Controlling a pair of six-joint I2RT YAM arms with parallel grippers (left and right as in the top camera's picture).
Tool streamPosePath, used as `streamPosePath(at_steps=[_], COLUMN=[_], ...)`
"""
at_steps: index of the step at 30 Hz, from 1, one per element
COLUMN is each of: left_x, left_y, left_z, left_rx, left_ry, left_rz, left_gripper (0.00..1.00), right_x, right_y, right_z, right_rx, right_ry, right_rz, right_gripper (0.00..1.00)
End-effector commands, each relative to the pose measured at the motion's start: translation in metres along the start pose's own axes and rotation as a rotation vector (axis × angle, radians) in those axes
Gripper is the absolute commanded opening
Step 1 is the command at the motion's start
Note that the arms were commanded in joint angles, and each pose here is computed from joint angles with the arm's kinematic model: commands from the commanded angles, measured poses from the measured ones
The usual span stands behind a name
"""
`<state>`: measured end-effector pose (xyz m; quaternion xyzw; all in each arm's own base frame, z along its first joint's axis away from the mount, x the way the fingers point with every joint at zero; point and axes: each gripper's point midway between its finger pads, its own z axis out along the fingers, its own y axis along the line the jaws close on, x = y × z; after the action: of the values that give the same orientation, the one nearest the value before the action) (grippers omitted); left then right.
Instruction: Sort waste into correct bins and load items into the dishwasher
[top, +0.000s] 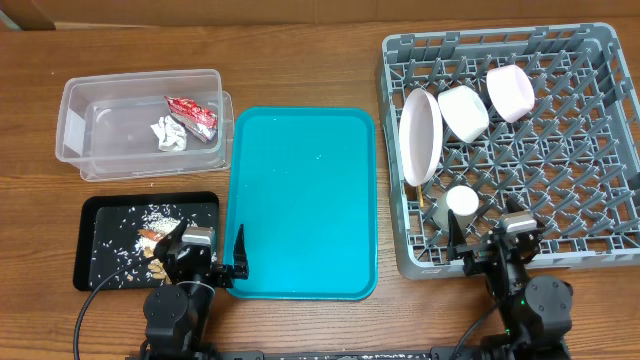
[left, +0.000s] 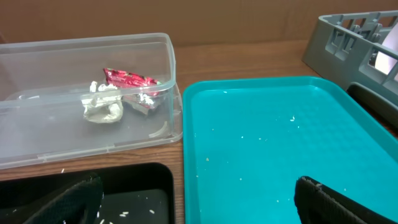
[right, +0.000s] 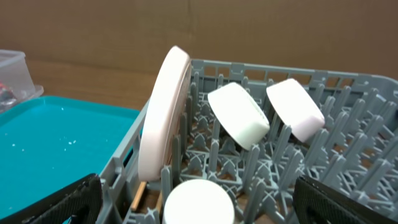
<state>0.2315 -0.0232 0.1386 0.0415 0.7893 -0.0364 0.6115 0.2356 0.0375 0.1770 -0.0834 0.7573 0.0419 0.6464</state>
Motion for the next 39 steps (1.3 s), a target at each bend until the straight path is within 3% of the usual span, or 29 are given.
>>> streamPosePath(at_steps=[1,11,39], left_x=[-0.001,-0.001,-0.001], left_y=[0.0,0.0,0.0], left_z=[0.0,0.0,0.0], left_rx=[0.001,0.001,0.001], left_ry=[-0.012,-0.012,-0.012], left_rz=[0.007,0.007,0.007], left_gripper=[1.0,1.0,1.0], right_x=[0.011,0.002,0.004], right_y=[0.001,-0.001,-0.001], right_z=[0.002,0.008,0.009], right_rx=[-0.002,0.007,0.007], right_ry=[-0.037,-0.157,-0.144], right_rz=[-0.005,-0.013,-0.012], right_gripper=[1.0,1.0,1.0])
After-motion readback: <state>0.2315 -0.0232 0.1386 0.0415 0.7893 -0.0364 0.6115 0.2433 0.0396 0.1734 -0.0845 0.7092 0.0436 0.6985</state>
